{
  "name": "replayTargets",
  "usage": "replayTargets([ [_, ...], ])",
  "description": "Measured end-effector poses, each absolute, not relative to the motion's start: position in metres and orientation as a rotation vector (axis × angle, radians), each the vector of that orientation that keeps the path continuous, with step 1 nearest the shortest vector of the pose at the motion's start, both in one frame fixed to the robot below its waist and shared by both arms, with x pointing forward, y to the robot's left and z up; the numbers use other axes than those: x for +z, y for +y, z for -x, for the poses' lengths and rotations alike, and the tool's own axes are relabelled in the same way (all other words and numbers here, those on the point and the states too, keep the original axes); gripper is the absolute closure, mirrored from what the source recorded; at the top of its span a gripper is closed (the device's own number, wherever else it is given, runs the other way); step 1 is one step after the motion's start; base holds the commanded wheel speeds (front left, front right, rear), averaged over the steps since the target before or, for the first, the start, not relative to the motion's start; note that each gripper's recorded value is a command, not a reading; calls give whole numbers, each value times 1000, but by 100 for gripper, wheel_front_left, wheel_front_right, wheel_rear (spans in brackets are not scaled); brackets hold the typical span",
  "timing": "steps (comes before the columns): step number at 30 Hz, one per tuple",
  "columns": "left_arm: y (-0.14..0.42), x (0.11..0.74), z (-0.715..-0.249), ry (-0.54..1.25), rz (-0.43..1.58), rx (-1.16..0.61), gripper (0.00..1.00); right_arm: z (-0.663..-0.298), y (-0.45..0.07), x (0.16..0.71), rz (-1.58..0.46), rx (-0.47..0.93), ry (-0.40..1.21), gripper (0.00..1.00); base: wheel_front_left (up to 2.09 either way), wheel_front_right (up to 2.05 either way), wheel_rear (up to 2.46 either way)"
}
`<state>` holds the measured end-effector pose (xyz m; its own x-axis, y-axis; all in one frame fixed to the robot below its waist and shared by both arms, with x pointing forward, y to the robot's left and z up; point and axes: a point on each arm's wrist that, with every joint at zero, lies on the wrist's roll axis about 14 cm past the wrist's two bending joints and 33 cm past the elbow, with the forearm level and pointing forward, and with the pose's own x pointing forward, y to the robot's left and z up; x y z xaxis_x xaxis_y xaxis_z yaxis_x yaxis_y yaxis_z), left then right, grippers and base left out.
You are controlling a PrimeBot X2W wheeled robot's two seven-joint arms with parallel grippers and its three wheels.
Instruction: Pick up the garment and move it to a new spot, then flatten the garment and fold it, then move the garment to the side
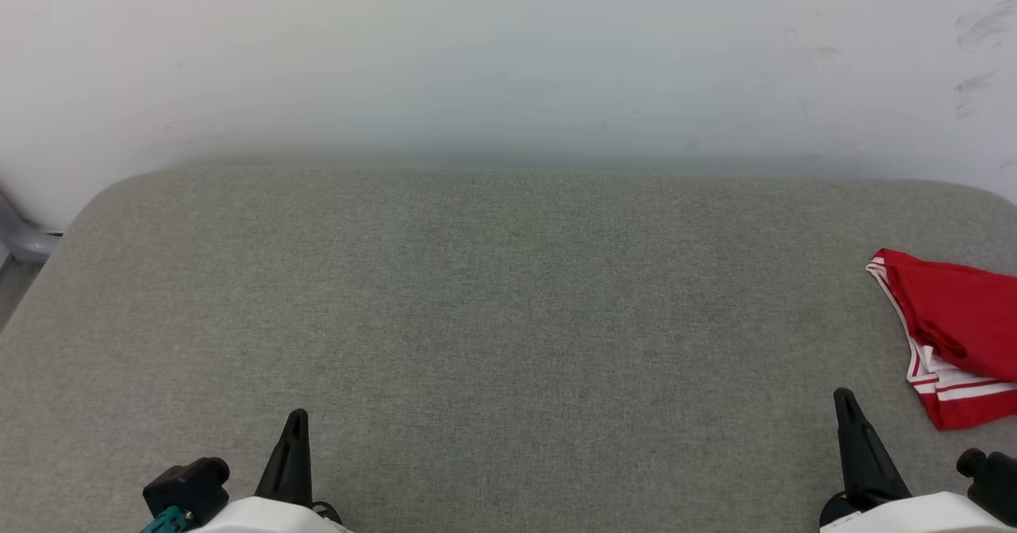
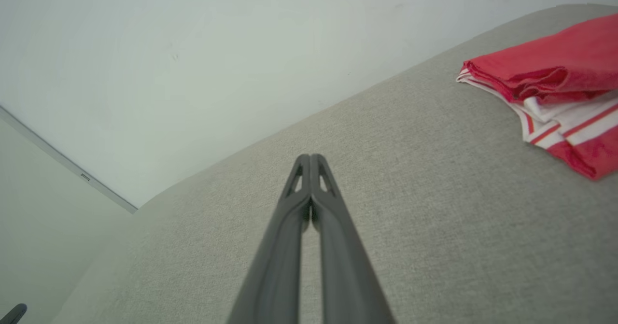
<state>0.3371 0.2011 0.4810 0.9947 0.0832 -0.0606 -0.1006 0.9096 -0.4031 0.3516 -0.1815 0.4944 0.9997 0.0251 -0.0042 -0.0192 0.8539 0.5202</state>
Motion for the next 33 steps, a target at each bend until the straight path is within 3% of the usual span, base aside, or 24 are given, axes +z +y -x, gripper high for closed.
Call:
replayTargets([
  [33, 205, 483, -357, 62, 900, 109, 100, -366, -189, 493, -971, -18, 33, 100, 0, 0, 0],
])
